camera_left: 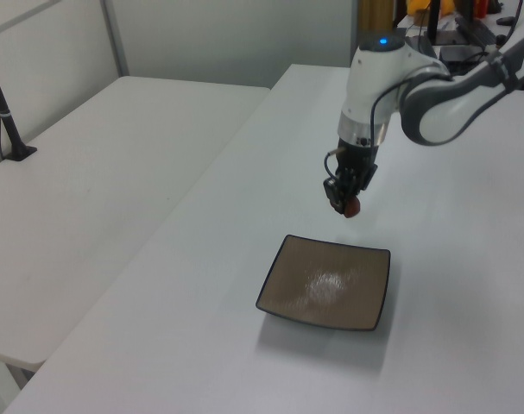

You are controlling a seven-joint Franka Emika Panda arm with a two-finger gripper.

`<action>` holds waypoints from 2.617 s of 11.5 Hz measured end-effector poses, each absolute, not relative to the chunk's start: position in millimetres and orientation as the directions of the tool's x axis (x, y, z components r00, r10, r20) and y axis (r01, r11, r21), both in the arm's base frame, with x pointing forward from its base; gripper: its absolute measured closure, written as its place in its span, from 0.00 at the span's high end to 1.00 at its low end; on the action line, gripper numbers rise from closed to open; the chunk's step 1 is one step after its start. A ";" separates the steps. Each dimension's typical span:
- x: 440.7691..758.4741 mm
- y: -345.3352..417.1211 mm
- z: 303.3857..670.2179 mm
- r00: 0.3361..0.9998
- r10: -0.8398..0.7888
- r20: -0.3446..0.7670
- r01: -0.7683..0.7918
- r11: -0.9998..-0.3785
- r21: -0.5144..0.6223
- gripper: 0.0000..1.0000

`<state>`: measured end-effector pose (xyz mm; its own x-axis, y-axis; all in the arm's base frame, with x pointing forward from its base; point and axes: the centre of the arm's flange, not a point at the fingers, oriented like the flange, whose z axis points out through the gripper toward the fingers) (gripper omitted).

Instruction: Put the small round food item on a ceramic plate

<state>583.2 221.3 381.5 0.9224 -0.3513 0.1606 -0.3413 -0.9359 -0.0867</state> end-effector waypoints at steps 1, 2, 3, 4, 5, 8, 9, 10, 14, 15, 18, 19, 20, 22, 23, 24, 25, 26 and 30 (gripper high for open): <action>585.3 230.4 393.6 0.928 -0.338 0.154 -0.322 -0.939 -0.119 0.22; 583.0 243.4 401.2 0.936 -0.318 0.150 -0.299 -0.944 -0.137 0.22; 578.7 254.7 403.4 0.942 -0.302 0.148 -0.282 -0.949 -0.145 0.22; 571.4 270.7 403.3 0.950 -0.277 0.143 -0.256 -0.955 -0.150 0.17; 564.3 285.4 399.4 0.958 -0.252 0.134 -0.232 -0.961 -0.151 0.16; 546.5 330.6 374.1 0.979 -0.181 0.092 -0.167 -0.975 -0.145 0.24; 542.0 343.0 365.0 0.984 -0.161 0.078 -0.149 -0.978 -0.143 0.39; 539.1 350.9 358.9 0.986 -0.149 0.070 -0.138 -0.980 -0.141 0.55; 545.1 357.8 370.1 0.985 -0.148 0.088 -0.132 -0.978 -0.161 1.00; 546.7 358.0 373.2 0.984 -0.149 0.093 -0.132 -0.977 -0.165 1.00; 546.5 347.6 388.5 0.997 -0.037 0.071 -0.029 -0.994 -0.104 1.00; 541.9 336.9 394.3 0.997 0.069 0.028 0.070 -0.996 -0.052 1.00; 537.4 323.4 399.4 0.985 0.171 -0.022 0.171 -0.985 0.001 1.00; 538.1 286.3 412.1 0.961 0.258 -0.097 0.266 -0.960 0.085 1.00; 539.7 271.3 418.2 0.959 0.259 -0.117 0.271 -0.957 0.105 1.00; 541.3 254.2 425.7 0.958 0.251 -0.137 0.268 -0.955 0.127 1.00; 543.2 226.9 440.8 0.961 0.230 -0.157 0.253 -0.956 0.148 1.00; 543.3 202.7 456.5 0.963 0.208 -0.169 0.235 -0.958 0.162 1.00; 544.5 129.8 510.5 0.990 0.091 -0.112 0.109 -0.979 0.171 1.00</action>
